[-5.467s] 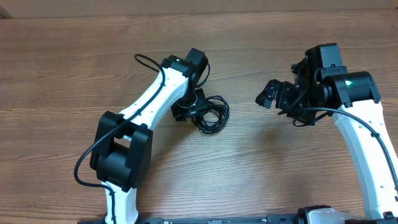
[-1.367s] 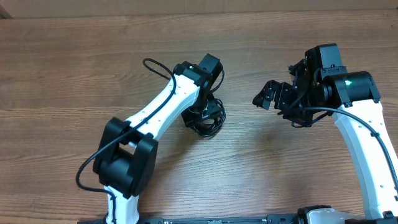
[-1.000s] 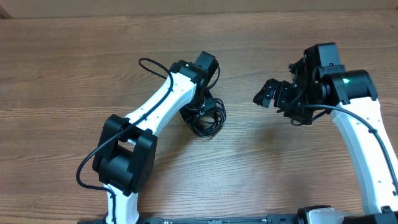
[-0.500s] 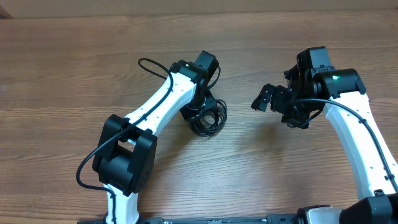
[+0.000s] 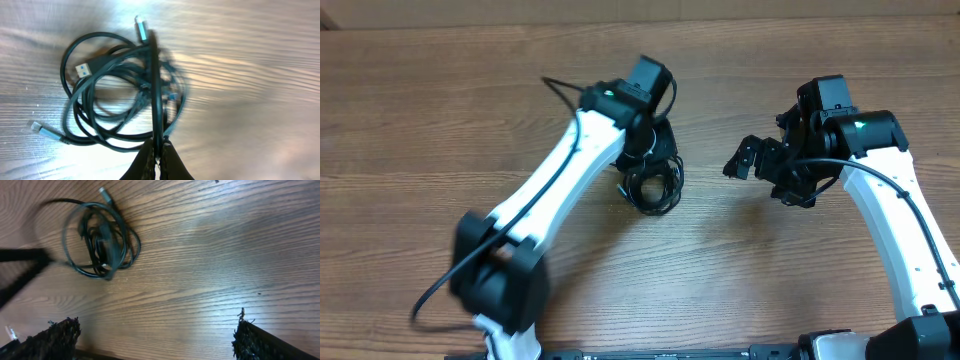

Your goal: Untangle cables

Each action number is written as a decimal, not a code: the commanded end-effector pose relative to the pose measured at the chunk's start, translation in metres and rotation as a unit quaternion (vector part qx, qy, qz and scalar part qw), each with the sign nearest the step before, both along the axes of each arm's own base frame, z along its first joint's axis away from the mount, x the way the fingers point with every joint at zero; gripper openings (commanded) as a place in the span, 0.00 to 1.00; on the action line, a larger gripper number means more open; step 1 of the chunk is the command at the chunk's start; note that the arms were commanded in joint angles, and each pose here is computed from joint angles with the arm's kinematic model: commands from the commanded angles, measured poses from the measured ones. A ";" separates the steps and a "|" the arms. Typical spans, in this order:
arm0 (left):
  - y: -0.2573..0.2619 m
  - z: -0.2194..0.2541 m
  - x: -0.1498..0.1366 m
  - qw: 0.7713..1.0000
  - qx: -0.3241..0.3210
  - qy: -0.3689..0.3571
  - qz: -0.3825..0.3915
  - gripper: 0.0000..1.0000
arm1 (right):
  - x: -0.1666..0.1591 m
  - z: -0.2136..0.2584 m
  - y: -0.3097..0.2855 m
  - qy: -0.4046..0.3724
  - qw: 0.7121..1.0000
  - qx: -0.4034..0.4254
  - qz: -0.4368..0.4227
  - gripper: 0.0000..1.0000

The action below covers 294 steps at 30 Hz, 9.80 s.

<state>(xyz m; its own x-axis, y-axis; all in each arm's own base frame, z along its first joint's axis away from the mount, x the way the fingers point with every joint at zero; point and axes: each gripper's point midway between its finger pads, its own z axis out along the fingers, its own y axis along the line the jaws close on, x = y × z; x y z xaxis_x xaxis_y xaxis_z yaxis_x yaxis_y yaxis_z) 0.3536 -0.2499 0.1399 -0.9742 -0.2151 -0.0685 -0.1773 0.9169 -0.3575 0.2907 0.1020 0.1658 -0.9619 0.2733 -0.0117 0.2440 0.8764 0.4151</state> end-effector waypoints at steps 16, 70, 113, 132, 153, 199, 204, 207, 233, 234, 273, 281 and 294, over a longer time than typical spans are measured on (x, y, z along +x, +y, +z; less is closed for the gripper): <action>0.006 0.139 -0.024 0.985 -0.099 -0.140 -0.022 0.04 | -0.003 0.018 0.034 0.000 0.994 0.106 0.025 1.00; 0.064 0.111 -0.040 0.995 -0.010 -0.085 -0.047 0.04 | 0.019 0.002 0.026 -0.038 0.998 -0.021 -0.037 0.04; -0.006 0.185 -0.055 0.938 -0.228 -0.171 -0.199 0.04 | 0.005 0.006 0.067 -0.055 0.997 0.003 0.052 0.92; 0.028 0.305 -0.089 0.887 -0.247 -0.360 -0.151 0.04 | -0.002 -0.021 0.060 -0.036 0.998 -0.015 0.046 0.93; 0.068 0.070 -0.047 0.998 0.059 0.014 -0.015 0.89 | -0.010 -0.042 0.071 -0.022 0.998 0.022 0.053 1.00; 0.081 -0.073 -0.052 0.990 -0.009 0.065 0.128 0.53 | 0.016 -0.047 -0.016 -0.004 0.996 -0.002 -0.084 1.00; 0.079 -0.073 -0.047 0.990 -0.015 0.054 0.128 0.25 | 0.015 -0.047 -0.016 -0.002 0.996 -0.003 -0.084 1.00; 0.078 -0.072 -0.044 0.991 -0.018 0.048 0.127 0.10 | 0.014 -0.048 -0.016 0.000 0.996 -0.003 -0.084 1.00; 0.010 0.232 -0.031 0.905 -0.279 -0.299 -0.117 0.04 | -0.016 -0.079 -0.017 0.053 0.995 -0.007 -0.082 1.00; 0.012 0.239 -0.035 0.901 -0.282 -0.308 -0.118 0.04 | -0.016 -0.079 -0.016 0.053 0.995 -0.006 -0.082 1.00; 0.018 0.302 -0.073 0.861 -0.300 -0.389 -0.131 0.04 | -0.012 -0.057 0.042 0.018 0.994 0.112 0.007 1.00; 0.005 0.415 -0.106 0.734 -0.453 -0.472 -0.180 0.04 | -0.012 -0.056 0.042 0.017 0.994 0.112 0.007 1.00; 0.042 0.456 -0.103 0.700 -0.431 -0.549 -0.149 0.04 | -0.012 -0.059 0.039 0.019 0.995 0.101 0.006 1.00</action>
